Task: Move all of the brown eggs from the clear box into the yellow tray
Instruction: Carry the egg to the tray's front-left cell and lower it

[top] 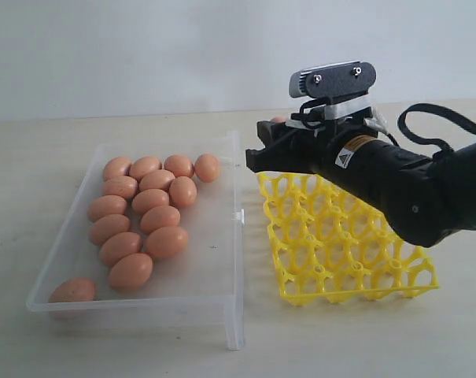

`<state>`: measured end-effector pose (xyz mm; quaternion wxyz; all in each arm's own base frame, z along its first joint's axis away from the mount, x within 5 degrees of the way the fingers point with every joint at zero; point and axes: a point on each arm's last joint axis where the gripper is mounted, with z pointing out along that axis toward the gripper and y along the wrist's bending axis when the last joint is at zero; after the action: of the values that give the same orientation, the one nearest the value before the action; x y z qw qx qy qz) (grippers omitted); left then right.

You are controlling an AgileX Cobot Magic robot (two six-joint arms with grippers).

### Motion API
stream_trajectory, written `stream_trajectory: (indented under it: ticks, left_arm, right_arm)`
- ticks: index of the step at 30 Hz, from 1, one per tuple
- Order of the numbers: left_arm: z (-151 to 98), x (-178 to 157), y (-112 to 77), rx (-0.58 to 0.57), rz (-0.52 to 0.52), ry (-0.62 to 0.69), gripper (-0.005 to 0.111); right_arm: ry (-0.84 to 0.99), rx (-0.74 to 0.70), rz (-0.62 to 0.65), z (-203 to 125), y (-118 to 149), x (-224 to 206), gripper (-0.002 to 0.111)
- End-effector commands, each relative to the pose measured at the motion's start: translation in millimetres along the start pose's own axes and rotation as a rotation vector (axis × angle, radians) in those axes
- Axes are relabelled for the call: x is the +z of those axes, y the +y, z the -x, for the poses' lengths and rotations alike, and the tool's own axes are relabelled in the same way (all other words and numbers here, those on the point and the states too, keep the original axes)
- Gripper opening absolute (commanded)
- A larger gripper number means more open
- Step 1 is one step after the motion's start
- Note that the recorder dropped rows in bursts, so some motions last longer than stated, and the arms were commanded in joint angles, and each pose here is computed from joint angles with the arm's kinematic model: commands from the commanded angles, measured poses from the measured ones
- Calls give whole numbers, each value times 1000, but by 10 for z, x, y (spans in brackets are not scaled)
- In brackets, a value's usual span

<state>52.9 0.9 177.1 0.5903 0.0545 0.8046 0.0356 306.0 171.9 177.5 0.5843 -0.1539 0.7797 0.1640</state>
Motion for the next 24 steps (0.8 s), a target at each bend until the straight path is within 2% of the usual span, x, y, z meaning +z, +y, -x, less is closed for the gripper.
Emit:
stream_trajectory:
  ticks: [1,11,24]
  left_arm:
    - [20,-8,-1,-5,-4,-16,0]
    - [20,-8,-1,-5,-4,-16,0]
    - [20,-8,-1,-5,-4,-16,0]
  right_arm:
    - [-49,-29,26,-141,-80,98,0]
    - [-10,-52,54,-477,-204,298,0]
    - [1,-62,61,-596,-223,488,0]
